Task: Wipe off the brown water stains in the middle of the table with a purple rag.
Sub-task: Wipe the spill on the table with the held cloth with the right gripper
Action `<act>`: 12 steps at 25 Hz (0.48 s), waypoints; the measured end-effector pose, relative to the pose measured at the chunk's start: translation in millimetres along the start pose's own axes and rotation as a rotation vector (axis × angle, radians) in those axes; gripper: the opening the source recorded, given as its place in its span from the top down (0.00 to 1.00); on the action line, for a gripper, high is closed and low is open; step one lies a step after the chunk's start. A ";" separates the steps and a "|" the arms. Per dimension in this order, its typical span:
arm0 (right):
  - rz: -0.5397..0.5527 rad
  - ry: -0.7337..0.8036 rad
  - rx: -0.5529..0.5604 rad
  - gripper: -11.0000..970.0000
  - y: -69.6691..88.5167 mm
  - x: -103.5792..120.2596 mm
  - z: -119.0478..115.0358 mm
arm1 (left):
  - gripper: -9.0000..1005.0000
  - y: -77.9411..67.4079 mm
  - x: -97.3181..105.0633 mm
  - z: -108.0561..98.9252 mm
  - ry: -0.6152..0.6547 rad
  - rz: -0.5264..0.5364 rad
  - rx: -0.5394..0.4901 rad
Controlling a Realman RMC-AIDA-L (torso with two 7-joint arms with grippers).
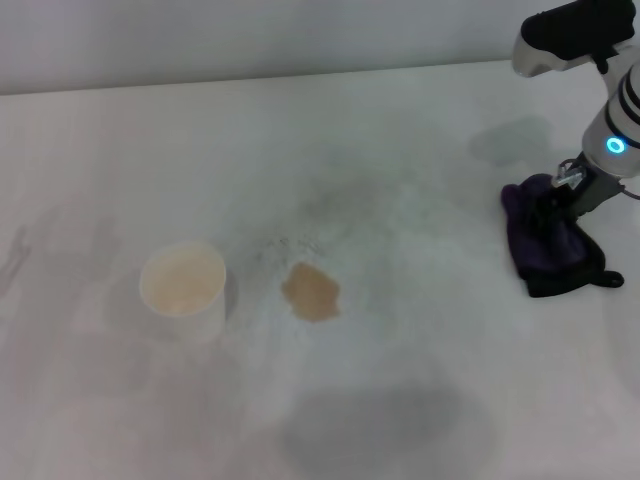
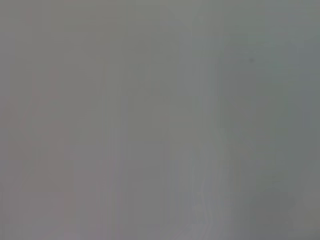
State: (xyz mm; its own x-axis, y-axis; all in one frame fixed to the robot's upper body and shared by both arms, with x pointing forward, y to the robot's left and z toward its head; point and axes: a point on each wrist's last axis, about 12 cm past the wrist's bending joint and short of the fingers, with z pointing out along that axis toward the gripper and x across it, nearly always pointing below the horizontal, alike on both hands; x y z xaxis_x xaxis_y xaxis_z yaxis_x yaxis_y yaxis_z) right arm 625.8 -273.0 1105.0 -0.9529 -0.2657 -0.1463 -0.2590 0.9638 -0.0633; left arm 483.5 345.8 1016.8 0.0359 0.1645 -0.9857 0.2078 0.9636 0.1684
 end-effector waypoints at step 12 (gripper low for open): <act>-0.059 -0.008 -0.029 0.83 17.6 -8.8 -5.3 | 0.13 1.6 2.5 -0.4 0.020 -0.003 -0.017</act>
State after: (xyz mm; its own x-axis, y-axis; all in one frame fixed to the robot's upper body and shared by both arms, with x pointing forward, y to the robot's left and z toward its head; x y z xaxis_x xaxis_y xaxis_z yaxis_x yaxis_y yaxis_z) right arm 628.8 -253.6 1110.4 -0.9347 -0.3217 -0.1512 -0.3189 0.9468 -0.0432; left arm 483.6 347.8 1014.6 0.0156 0.1654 -0.9861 0.1909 0.9676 0.1653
